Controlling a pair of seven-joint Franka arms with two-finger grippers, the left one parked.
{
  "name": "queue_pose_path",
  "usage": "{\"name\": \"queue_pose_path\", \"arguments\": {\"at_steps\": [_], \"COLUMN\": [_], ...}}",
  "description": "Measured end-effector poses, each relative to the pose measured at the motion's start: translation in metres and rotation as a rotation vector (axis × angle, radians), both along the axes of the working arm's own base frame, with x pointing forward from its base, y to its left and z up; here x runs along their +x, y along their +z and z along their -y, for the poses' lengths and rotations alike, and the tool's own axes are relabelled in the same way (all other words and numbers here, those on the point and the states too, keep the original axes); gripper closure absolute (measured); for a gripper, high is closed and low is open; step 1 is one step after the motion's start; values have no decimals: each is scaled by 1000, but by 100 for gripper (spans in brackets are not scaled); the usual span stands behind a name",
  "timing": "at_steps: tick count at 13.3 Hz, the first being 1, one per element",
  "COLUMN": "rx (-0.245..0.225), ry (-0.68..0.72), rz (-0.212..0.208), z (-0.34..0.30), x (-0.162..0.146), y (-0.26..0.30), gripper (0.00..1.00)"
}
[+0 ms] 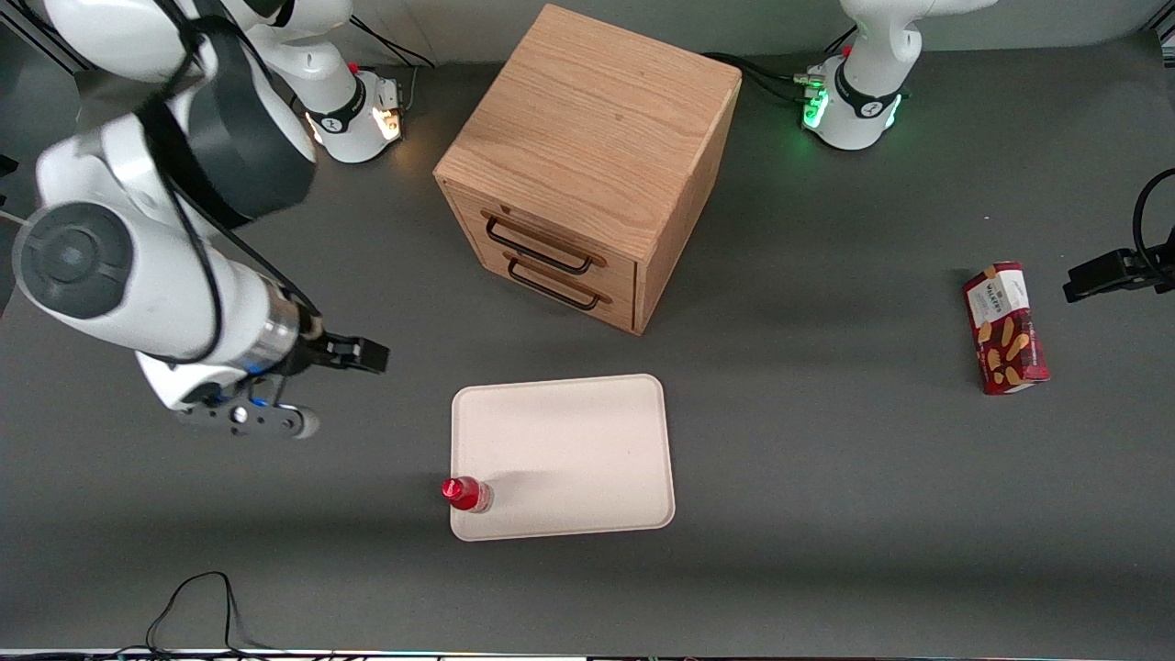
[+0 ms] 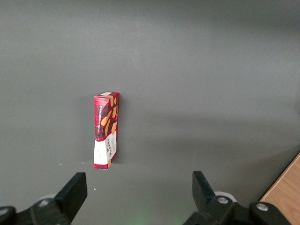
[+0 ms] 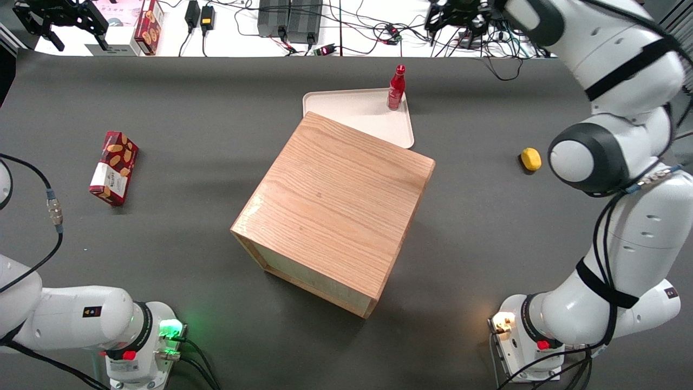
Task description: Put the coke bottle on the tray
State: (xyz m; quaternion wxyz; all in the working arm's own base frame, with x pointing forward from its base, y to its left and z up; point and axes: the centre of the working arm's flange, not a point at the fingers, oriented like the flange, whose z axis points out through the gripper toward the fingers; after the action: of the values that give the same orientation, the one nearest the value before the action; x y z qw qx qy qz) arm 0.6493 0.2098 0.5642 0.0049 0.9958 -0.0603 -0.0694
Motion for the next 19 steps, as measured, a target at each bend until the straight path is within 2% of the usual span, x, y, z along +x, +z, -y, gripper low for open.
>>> {"name": "queue_pose_path", "arguments": {"at_steps": [5, 8, 13, 19], "rx": [19, 17, 17, 29], "ry": [156, 162, 140, 154], "rz": [-50, -62, -23, -25], "z": [103, 162, 195, 203], "x": [-55, -88, -125, -139], "y": [40, 50, 31, 21], "gripper": [0, 0, 0, 0]}}
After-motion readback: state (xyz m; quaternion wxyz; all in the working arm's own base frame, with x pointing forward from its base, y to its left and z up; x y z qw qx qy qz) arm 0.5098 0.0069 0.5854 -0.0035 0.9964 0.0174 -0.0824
